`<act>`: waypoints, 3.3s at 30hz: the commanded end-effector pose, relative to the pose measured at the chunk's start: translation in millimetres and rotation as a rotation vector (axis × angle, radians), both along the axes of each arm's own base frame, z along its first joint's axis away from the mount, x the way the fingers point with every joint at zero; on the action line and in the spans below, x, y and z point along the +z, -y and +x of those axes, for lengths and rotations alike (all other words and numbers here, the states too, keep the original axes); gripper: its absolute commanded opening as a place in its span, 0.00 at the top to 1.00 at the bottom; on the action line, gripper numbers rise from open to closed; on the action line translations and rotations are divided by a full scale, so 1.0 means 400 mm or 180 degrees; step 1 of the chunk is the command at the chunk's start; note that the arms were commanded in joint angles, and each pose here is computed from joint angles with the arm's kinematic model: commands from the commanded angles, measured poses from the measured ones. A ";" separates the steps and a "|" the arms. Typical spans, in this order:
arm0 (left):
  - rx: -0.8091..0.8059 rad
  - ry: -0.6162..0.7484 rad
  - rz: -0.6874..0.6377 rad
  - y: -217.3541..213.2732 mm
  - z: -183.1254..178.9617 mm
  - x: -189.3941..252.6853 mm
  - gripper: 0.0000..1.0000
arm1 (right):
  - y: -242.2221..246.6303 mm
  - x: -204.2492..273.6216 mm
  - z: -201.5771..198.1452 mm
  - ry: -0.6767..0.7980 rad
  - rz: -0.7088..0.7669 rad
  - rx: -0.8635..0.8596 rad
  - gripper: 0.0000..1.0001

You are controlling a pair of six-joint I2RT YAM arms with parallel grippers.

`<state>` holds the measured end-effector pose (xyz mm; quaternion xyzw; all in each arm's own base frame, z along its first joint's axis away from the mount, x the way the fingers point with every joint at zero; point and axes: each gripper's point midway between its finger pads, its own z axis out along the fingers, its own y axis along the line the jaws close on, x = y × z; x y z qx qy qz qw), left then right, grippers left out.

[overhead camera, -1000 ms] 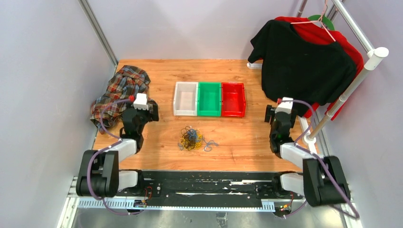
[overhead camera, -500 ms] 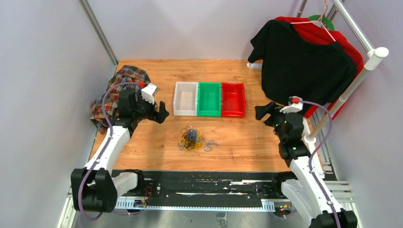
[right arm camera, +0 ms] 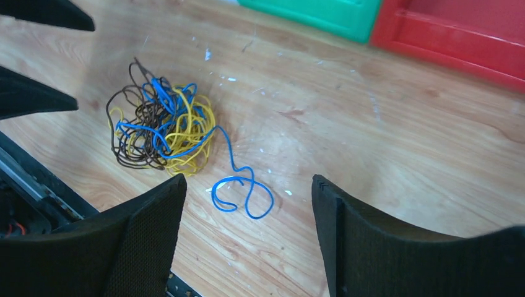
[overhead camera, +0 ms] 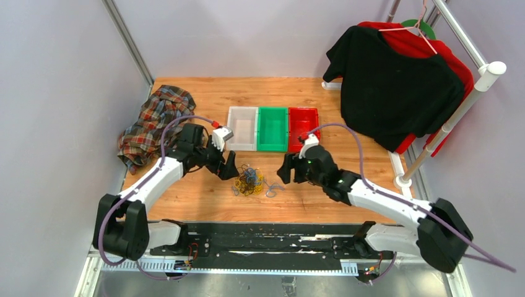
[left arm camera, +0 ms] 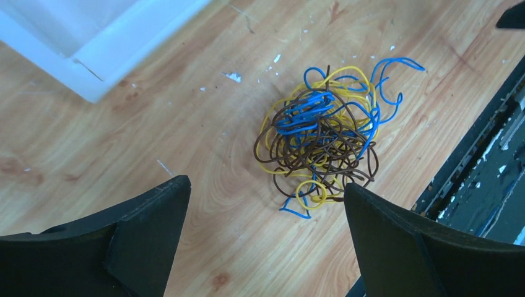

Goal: Untangle the cables

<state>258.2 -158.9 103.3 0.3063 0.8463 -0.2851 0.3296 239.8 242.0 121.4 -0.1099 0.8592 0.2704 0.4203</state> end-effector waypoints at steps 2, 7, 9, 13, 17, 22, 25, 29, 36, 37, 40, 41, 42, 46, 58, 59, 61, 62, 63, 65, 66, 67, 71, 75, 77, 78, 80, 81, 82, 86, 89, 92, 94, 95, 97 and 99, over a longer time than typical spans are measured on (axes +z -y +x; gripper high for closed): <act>-0.0169 -0.0039 -0.0092 0.038 0.022 -0.007 0.05 | -0.092 0.009 0.002 0.0153 -0.0241 0.0205 0.30; -0.0351 -0.0074 -0.0204 0.071 0.041 -0.011 0.15 | -0.144 -0.003 -0.014 0.0167 -0.0396 0.0419 0.34; -0.0412 -0.0108 -0.0258 0.087 0.048 -0.013 0.21 | -0.152 0.000 -0.017 0.0185 -0.0376 0.0444 0.33; -0.0555 -0.0223 -0.0342 0.113 0.048 -0.024 0.33 | -0.153 0.012 -0.025 0.0221 -0.0317 0.0483 0.31; -0.0658 -0.0314 -0.0318 0.128 0.033 -0.056 0.49 | -0.145 0.017 -0.031 0.0259 -0.0289 0.0489 0.25; -0.0678 -0.0403 -0.0369 0.143 0.036 -0.054 0.77 | -0.140 0.015 -0.037 0.0280 -0.0307 0.0531 0.23; -0.0717 -0.0412 -0.0377 0.142 0.025 -0.017 0.89 | -0.144 0.021 -0.042 0.0309 -0.0280 0.0595 0.25; -0.0742 -0.0305 -0.0377 0.130 -0.006 0.058 0.99 | -0.160 0.049 -0.041 0.0400 -0.0203 0.0692 0.25; -0.0746 -0.0286 -0.0442 0.117 -0.065 0.140 0.99 | -0.207 0.123 -0.041 0.0606 -0.0050 0.0951 0.24; -0.0739 -0.0267 -0.0445 0.114 -0.071 0.152 0.99 | -0.215 0.134 -0.041 0.0642 -0.0011 0.0992 0.24; -0.0720 -0.0197 -0.0470 0.110 -0.085 0.195 0.99 | -0.247 0.165 -0.041 0.0773 0.0145 0.1132 0.23; -0.0714 -0.0193 -0.0476 0.108 -0.092 0.210 0.99 | -0.257 0.174 -0.041 0.0806 0.0199 0.1173 0.23; -0.0712 -0.0174 -0.0486 0.107 -0.097 0.226 0.99 | -0.268 0.179 -0.041 0.0830 0.0241 0.1210 0.22; -0.0728 -0.0093 -0.0501 0.101 -0.116 0.286 0.99 | -0.309 0.207 -0.042 0.0929 0.0369 0.1364 0.21; -0.0691 0.0068 -0.0604 0.101 -0.128 0.374 0.99 | -0.404 0.238 -0.033 0.0994 0.0646 0.1486 0.22; -0.0687 0.0076 -0.0605 0.101 -0.128 0.381 0.99 | -0.407 0.237 -0.025 0.0977 0.0644 0.1437 0.23; -0.0676 0.0091 -0.0596 0.099 -0.129 0.388 0.99 | -0.415 0.239 -0.018 0.0952 0.0666 0.1407 0.24; -0.0658 0.0107 -0.0577 0.096 -0.126 0.389 0.99 | -0.421 0.242 -0.022 0.0945 0.0688 0.1432 0.24; -0.0642 0.0135 -0.0548 0.093 -0.125 0.388 0.99 | -0.422 0.245 -0.024 0.0947 0.0696 0.1436 0.23; -0.0601 0.0180 -0.0456 0.083 -0.117 0.378 0.99 | -0.411 0.242 -0.024 0.0944 0.0666 0.1378 0.23; -0.0610 0.0205 -0.0415 0.079 -0.116 0.371 0.99 | -0.403 0.236 -0.023 0.0935 0.0645 0.1338 0.24; -0.0616 0.0204 -0.0400 0.078 -0.117 0.368 0.99 | -0.396 0.234 -0.021 0.0943 0.0635 0.1299 0.25; -0.0667 0.0133 -0.0477 0.086 -0.129 0.371 0.99 | -0.391 0.227 -0.013 0.0919 0.0662 0.1197 0.42; -0.0706 0.0154 -0.0541 0.091 -0.137 0.403 0.99 | -0.412 0.229 -0.015 0.0844 0.0736 0.1227 0.50; -0.0742 0.0164 -0.0563 0.092 -0.144 0.425 0.99 | -0.414 0.232 -0.010 0.0878 0.0798 0.1182 0.49; -0.0757 0.0177 -0.0569 0.092 -0.148 0.437 0.99 | -0.416 0.237 -0.010 0.0942 0.0866 0.1170 0.49; -0.0770 0.0202 -0.0592 0.092 -0.155 0.460 0.99 | -0.417 0.251 -0.009 0.1069 0.1057 0.1126 0.48; -0.0768 0.0222 -0.0609 0.092 -0.156 0.469 0.99 | -0.416 0.254 -0.009 0.1105 0.1133 0.1102 0.49; -0.0774 0.0233 -0.0632 0.093 -0.161 0.477 0.99 | -0.417 0.256 -0.009 0.1116 0.1205 0.1080 0.49; -0.0785 0.0199 -0.0663 0.095 -0.169 0.476 0.99 | -0.431 0.272 -0.024 0.1203 0.1423 0.1144 0.49; -0.0760 0.0162 -0.0644 0.094 -0.165 0.468 0.99 | -0.437 0.272 -0.028 0.1194 0.1463 0.1153 0.54; -0.0751 0.0170 -0.0641 0.094 -0.163 0.470 0.99 | -0.431 0.276 -0.024 0.1214 0.1469 0.1101 0.83; -0.0729 0.0197 -0.0614 0.090 -0.162 0.469 0.99 | -0.418 0.287 -0.019 0.1270 0.1489 0.1027 0.98; -0.0713 0.0217 -0.0588 0.086 -0.161 0.467 0.99 | -0.409 0.298 -0.019 0.1315 0.1509 0.0995 0.99; -0.0647 0.0311 -0.0448 0.071 -0.148 0.453 0.87 | -0.385 0.325 -0.022 0.1408 0.1497 0.0955 0.99; -0.0566 0.0454 -0.0207 0.045 -0.129 0.428 0.56 | -0.363 0.339 -0.025 0.1477 0.1359 0.0944 0.99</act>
